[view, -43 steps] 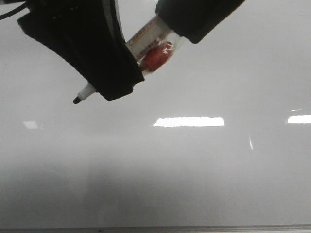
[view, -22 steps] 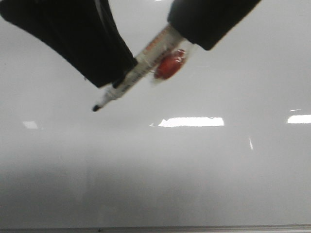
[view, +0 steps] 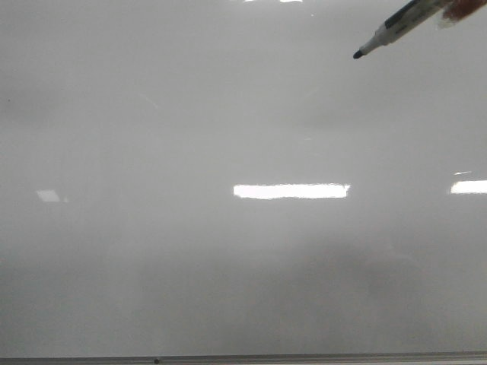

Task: Write number 7 on whiteboard

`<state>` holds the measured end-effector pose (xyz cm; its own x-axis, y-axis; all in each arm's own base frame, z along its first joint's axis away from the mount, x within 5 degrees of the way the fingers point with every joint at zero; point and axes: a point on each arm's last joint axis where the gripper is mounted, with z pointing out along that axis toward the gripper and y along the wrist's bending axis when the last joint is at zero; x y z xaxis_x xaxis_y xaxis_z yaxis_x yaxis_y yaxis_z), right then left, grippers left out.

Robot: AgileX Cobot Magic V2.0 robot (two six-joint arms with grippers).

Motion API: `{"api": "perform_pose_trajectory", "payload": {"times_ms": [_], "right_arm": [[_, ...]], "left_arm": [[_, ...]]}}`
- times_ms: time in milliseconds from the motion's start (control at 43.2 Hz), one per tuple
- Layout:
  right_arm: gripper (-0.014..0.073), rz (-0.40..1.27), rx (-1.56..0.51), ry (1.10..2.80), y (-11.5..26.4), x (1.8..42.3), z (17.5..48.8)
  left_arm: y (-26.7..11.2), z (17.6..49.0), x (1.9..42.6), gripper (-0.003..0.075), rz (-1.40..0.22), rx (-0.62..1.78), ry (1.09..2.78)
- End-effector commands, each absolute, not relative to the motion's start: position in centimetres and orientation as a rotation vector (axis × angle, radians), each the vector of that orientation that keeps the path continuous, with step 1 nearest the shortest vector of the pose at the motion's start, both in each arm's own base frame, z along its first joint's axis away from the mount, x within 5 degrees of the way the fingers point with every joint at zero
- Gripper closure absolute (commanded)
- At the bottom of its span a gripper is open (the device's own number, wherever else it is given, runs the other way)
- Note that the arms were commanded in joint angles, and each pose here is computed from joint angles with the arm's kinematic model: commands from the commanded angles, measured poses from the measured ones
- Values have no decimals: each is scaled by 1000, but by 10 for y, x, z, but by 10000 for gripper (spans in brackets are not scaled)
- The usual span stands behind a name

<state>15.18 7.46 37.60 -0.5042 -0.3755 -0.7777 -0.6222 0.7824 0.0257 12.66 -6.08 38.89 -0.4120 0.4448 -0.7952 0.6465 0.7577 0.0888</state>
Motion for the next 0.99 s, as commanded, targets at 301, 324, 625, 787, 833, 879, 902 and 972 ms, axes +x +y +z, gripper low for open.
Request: {"api": "perform_pose_trajectory", "payload": {"times_ms": [301, 324, 625, 787, 833, 879, 902, 972], "right_arm": [[661, 440, -525, 1944, 77, 167, 372], [661, 438, -522, 1932, 78, 170, 372], [661, 449, -557, 1898, 105, 219, 380], [661, 437, -541, 1909, 114, 247, 379], [661, 436, -539, 1913, 116, 253, 378], [661, 433, -536, 1916, 118, 259, 377], [661, 433, -537, 1923, 119, 262, 375], [661, 427, -529, 1926, 121, 269, 373]], "left_arm": [[-59, 401, 120, 314, -355, 683, 1969], [-59, 401, 120, 314, -355, 683, 1969], [-59, 401, 121, 314, -356, 683, 1970], [-59, 401, 121, 314, -356, 683, 1970], [-59, 401, 121, 314, -356, 683, 1970], [-59, 401, 121, 314, -356, 683, 1970], [-59, 401, 121, 314, -356, 683, 1970], [-59, 401, 121, 314, -356, 683, 1970]]}}
